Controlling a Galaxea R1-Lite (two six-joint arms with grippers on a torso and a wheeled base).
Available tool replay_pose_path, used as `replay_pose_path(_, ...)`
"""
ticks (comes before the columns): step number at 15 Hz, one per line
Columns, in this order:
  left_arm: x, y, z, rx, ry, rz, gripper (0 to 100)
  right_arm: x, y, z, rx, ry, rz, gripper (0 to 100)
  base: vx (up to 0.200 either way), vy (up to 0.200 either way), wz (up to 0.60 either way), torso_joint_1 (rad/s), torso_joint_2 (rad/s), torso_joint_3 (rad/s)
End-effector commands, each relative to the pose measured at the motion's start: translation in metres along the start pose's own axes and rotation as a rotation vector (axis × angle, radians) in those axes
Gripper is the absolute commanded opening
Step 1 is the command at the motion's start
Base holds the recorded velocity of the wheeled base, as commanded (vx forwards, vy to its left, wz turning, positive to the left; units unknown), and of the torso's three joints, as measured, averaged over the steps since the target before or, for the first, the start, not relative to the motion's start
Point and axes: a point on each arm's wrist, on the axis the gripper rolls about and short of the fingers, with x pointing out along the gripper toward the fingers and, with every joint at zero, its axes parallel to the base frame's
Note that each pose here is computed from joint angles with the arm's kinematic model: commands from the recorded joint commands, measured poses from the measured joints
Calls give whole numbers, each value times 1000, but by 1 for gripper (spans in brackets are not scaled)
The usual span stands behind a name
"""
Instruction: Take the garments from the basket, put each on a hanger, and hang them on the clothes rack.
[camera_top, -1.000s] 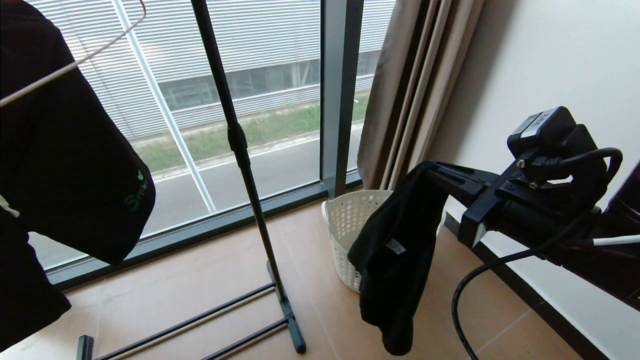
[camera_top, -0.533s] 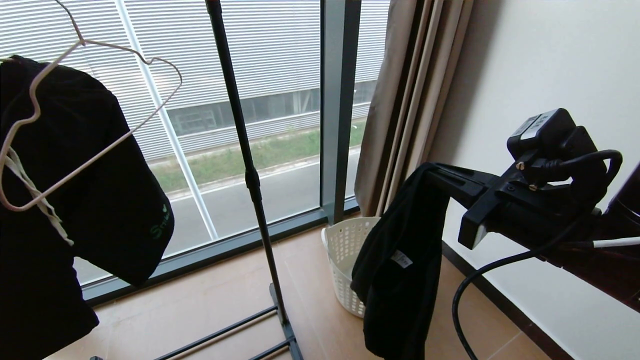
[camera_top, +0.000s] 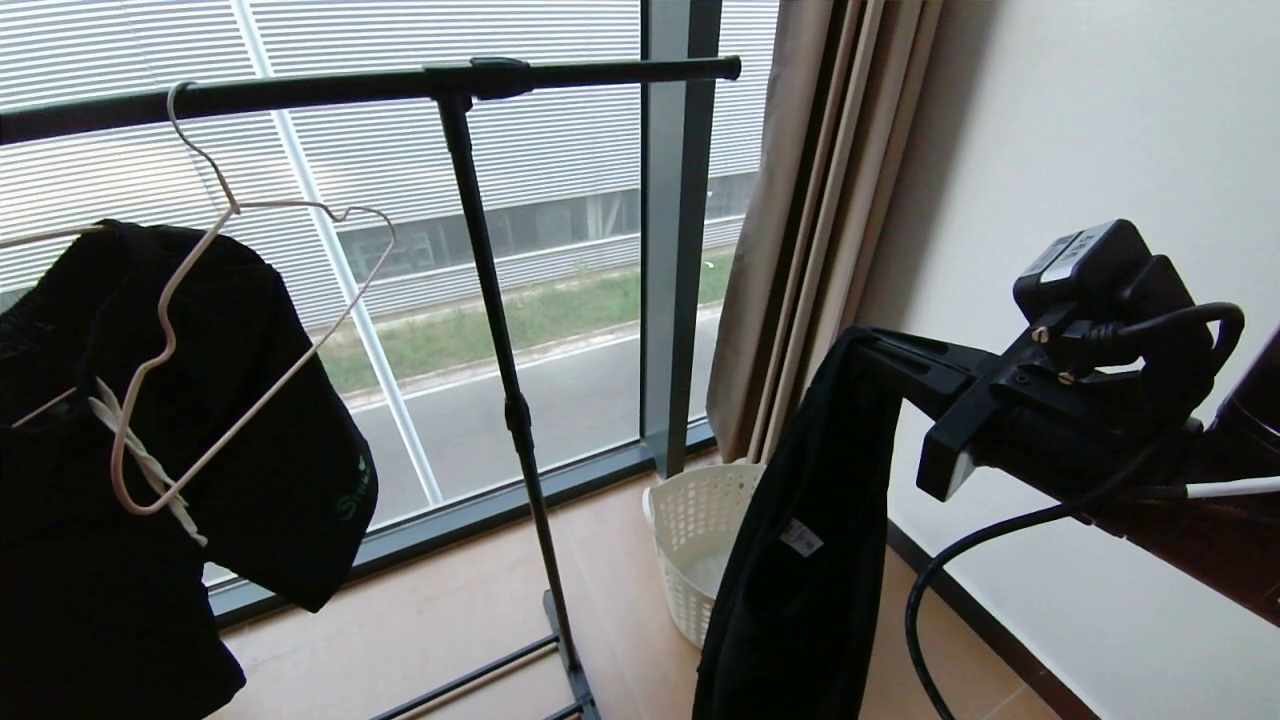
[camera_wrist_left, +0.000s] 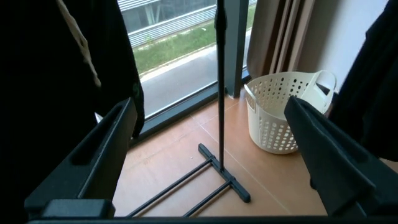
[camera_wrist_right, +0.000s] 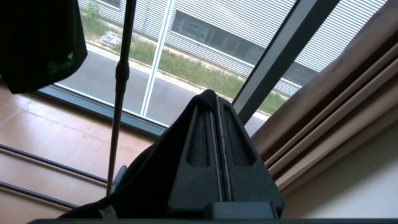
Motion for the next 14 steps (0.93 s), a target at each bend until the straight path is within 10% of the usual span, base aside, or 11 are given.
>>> replay_pose_path(1,0,0,0,0,0,-1,100,1,0,-1,-1,3,1,0,0,0,0,217,-535,-310)
replay_pose_path(14,0,0,0,0,0,0,100,1,0,-1,-1,3,1,0,0,0,0,227,-526,-231)
